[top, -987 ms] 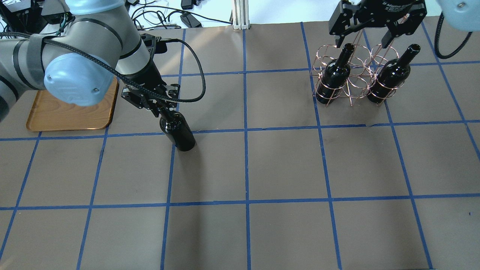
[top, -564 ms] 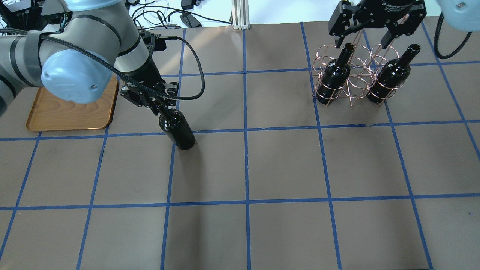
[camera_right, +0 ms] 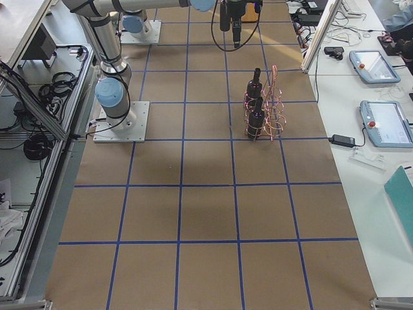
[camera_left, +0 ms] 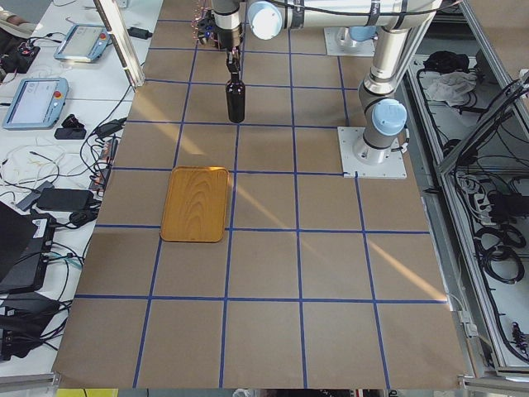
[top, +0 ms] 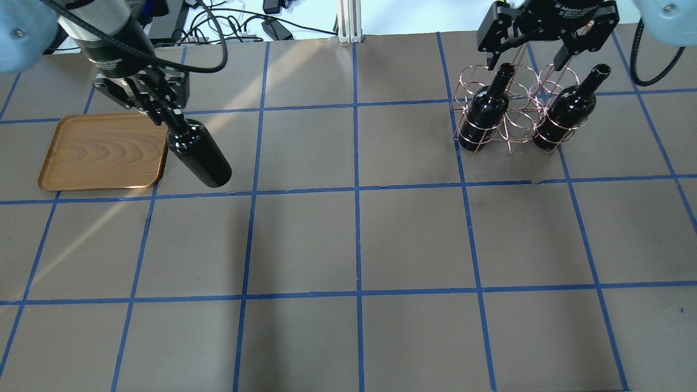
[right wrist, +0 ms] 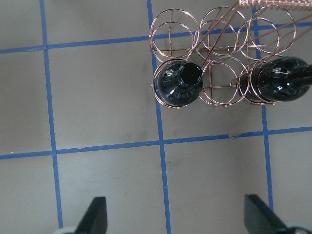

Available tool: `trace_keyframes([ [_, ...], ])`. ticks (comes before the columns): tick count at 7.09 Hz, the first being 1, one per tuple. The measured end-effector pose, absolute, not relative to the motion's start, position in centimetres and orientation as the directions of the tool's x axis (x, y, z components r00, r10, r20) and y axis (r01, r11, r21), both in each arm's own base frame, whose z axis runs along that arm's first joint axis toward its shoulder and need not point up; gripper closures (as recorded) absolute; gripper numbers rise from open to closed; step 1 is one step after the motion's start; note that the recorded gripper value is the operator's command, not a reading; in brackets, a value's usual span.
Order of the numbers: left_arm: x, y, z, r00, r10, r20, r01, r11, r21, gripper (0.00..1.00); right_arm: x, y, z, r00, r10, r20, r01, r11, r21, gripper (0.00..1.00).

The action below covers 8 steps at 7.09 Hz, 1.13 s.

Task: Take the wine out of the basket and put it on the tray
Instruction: 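Lift the bottle with the left gripper and move it over the tray, then lower the bottle upright onto the wooden tray with the left gripper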

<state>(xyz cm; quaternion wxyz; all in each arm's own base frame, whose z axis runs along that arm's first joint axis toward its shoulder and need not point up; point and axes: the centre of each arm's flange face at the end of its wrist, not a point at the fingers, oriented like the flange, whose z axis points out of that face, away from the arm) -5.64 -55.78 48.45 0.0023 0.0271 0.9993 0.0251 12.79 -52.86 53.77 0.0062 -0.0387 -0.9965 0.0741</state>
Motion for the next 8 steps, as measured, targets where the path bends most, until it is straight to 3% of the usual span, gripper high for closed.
trace_keyframes([
  [4,11.3,-59.2,49.9,-0.988,0.153,-0.034,0.152,0.988,0.024,1.00,12.8,-52.8,53.6,-0.997,0.079,0.006,0.078,0.986,-0.145,0.00],
  [8,21.3,-63.9,46.1,-0.966,0.255,-0.047,0.256,0.967,-0.017,1.00,12.8,-52.8,53.5,-0.997,0.080,0.005,0.079,0.987,-0.144,0.00],
])
